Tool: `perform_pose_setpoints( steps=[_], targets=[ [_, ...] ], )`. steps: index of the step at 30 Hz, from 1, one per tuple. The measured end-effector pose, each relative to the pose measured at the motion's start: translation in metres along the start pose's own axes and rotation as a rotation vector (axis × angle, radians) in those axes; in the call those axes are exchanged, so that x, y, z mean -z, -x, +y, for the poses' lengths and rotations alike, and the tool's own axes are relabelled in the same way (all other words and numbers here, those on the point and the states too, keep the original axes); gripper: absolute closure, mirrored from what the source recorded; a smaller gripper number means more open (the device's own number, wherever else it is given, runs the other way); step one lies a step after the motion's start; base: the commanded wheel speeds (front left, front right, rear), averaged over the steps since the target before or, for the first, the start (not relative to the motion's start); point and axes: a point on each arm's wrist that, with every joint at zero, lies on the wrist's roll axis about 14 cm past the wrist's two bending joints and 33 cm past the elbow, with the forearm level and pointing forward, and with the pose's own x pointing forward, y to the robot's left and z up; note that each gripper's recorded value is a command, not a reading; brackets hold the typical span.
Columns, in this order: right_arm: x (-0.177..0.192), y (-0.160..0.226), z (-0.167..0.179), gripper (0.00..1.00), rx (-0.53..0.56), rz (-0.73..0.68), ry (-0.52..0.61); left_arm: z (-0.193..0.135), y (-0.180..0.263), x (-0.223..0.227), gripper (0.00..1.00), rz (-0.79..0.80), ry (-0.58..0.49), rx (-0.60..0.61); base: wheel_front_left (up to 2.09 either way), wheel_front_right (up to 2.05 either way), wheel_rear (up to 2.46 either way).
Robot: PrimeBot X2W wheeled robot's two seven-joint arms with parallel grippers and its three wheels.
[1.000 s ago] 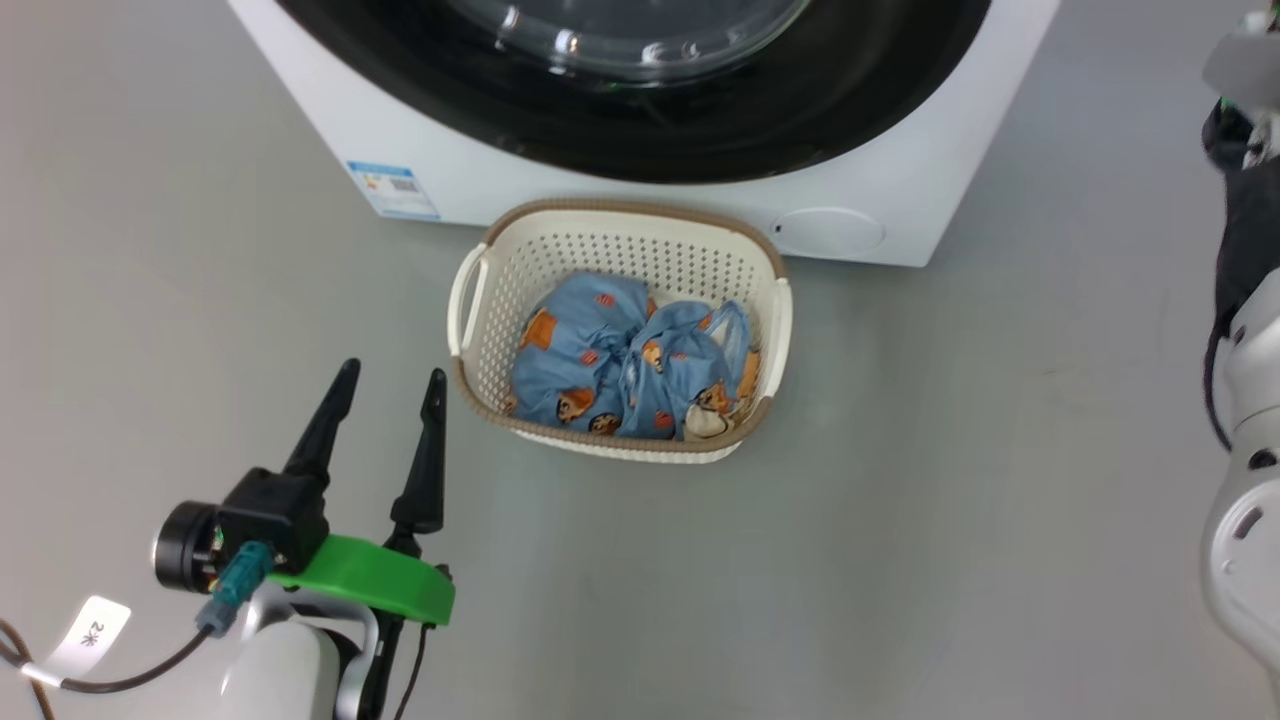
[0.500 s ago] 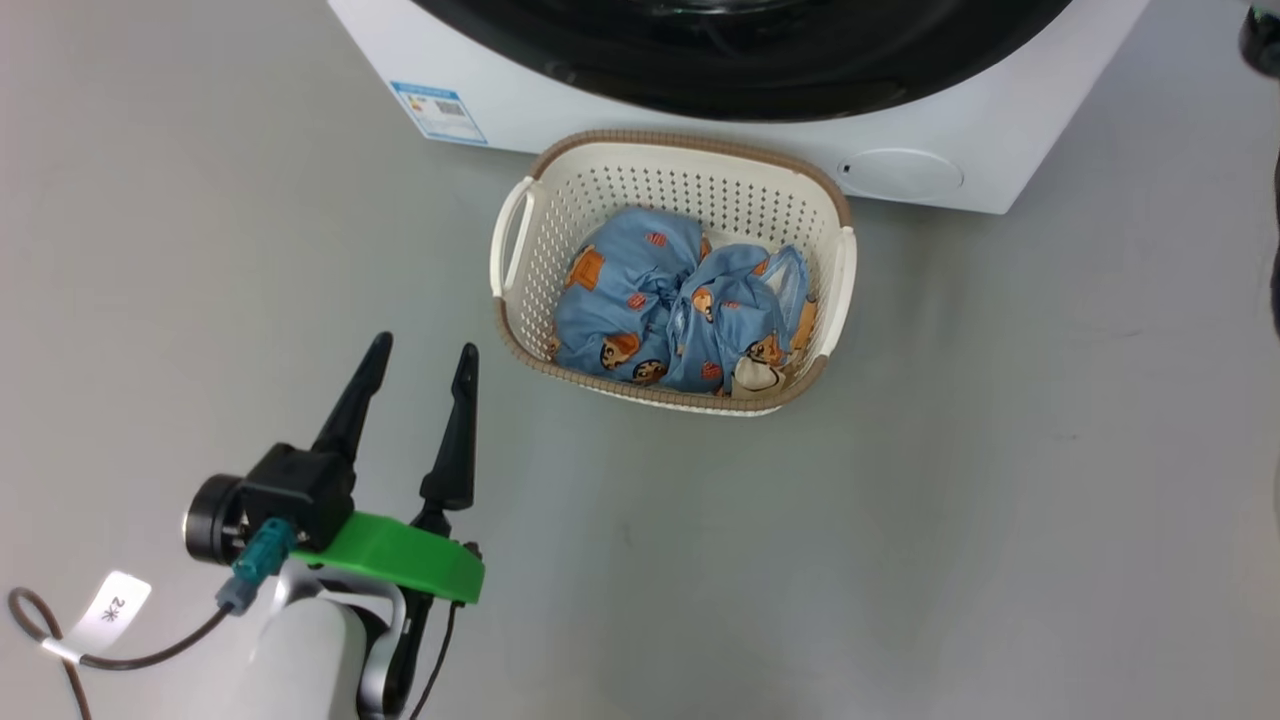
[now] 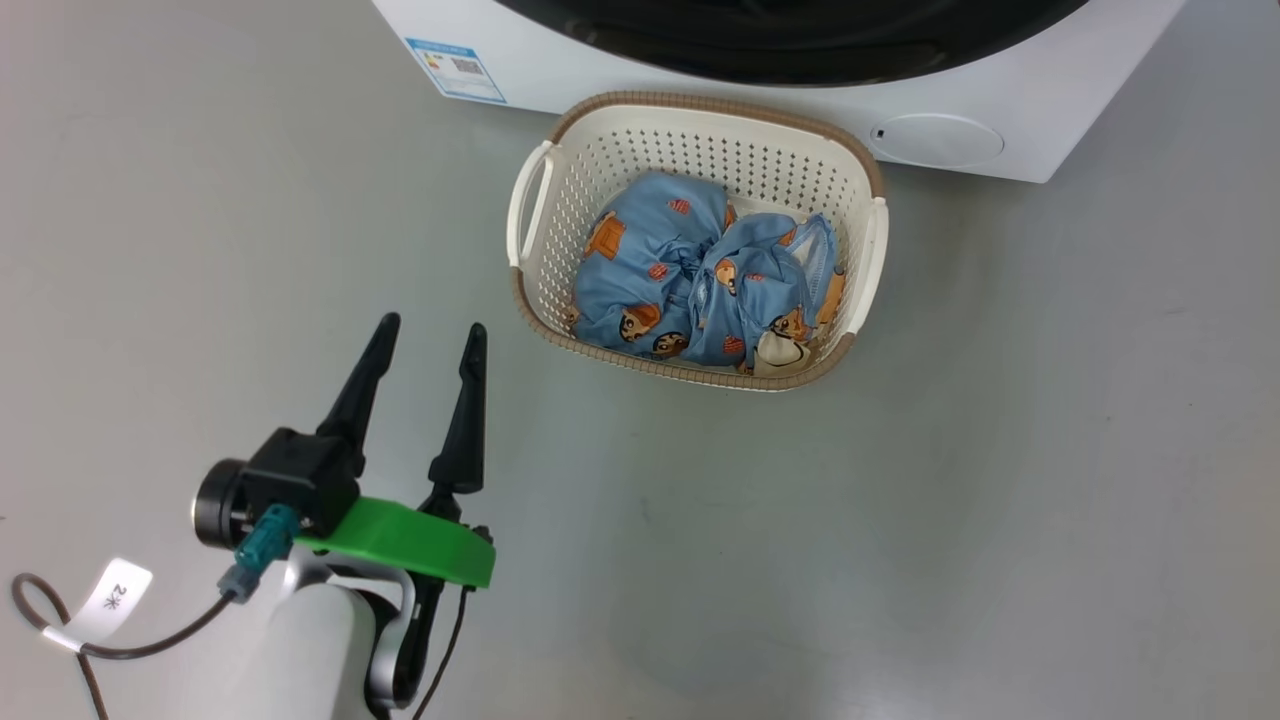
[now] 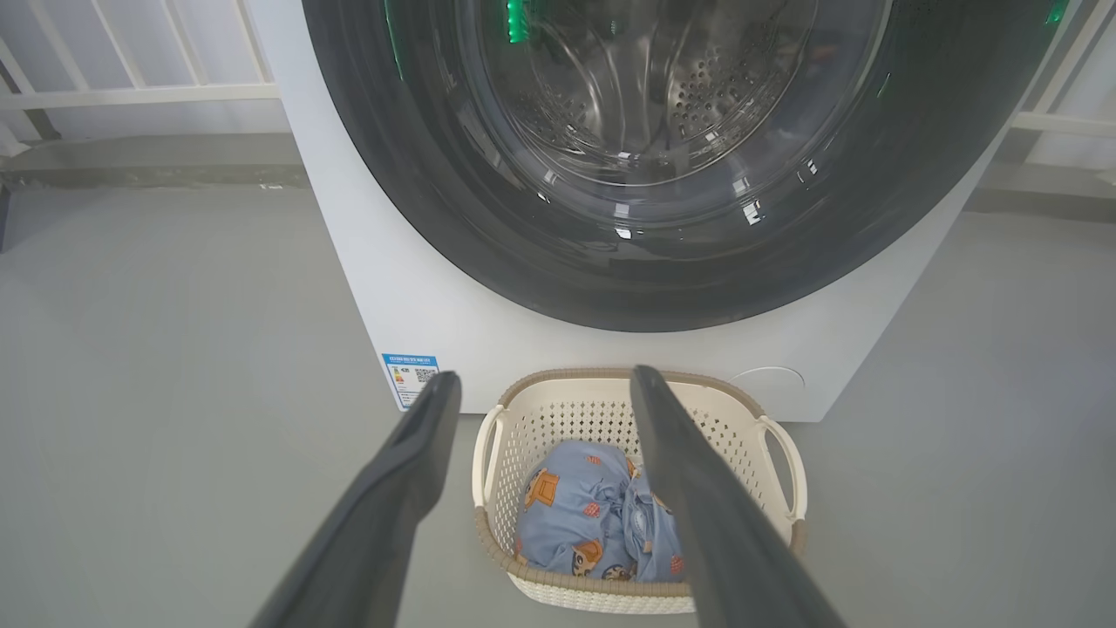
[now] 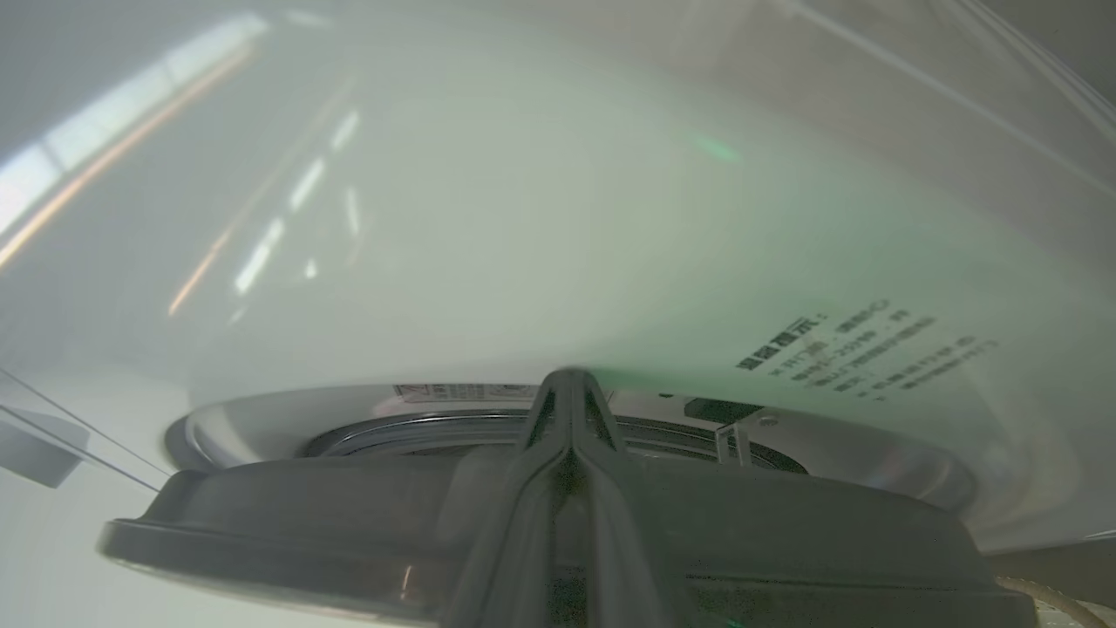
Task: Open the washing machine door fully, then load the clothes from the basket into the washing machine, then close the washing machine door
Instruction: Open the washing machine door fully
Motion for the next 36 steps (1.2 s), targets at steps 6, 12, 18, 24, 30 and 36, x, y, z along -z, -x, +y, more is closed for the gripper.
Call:
perform_pose_setpoints(
  steps=[6,12,18,24,30,36],
  targets=[
    [0.009,-0.005,-0.011,1.0,0.035,0.033,0.014,0.002,-0.002,-0.001,0.0,-0.003,-0.002,-0.006,0.0,0.0,0.0],
    [0.012,-0.012,-0.014,1.0,0.046,0.054,0.013,0.004,-0.003,0.002,0.0,0.004,0.005,-0.014,0.0,0.0,0.0],
    [0.018,-0.017,-0.021,1.0,0.067,0.111,0.034,0.005,-0.003,0.004,0.0,0.011,0.003,-0.023,0.0,0.0,0.0],
    [0.023,-0.017,-0.021,1.0,0.068,0.176,0.027,0.007,-0.001,0.003,0.0,0.01,0.001,-0.028,0.0,0.0,0.0],
    [0.027,-0.012,-0.021,1.0,0.075,0.261,0.034,0.004,-0.003,-0.002,0.0,-0.005,0.005,-0.021,0.0,0.0,0.0],
    [0.034,-0.004,-0.023,1.0,0.088,0.361,0.052,-0.002,-0.006,-0.003,0.0,-0.013,0.01,-0.005,0.0,0.0,0.0]
  ],
)
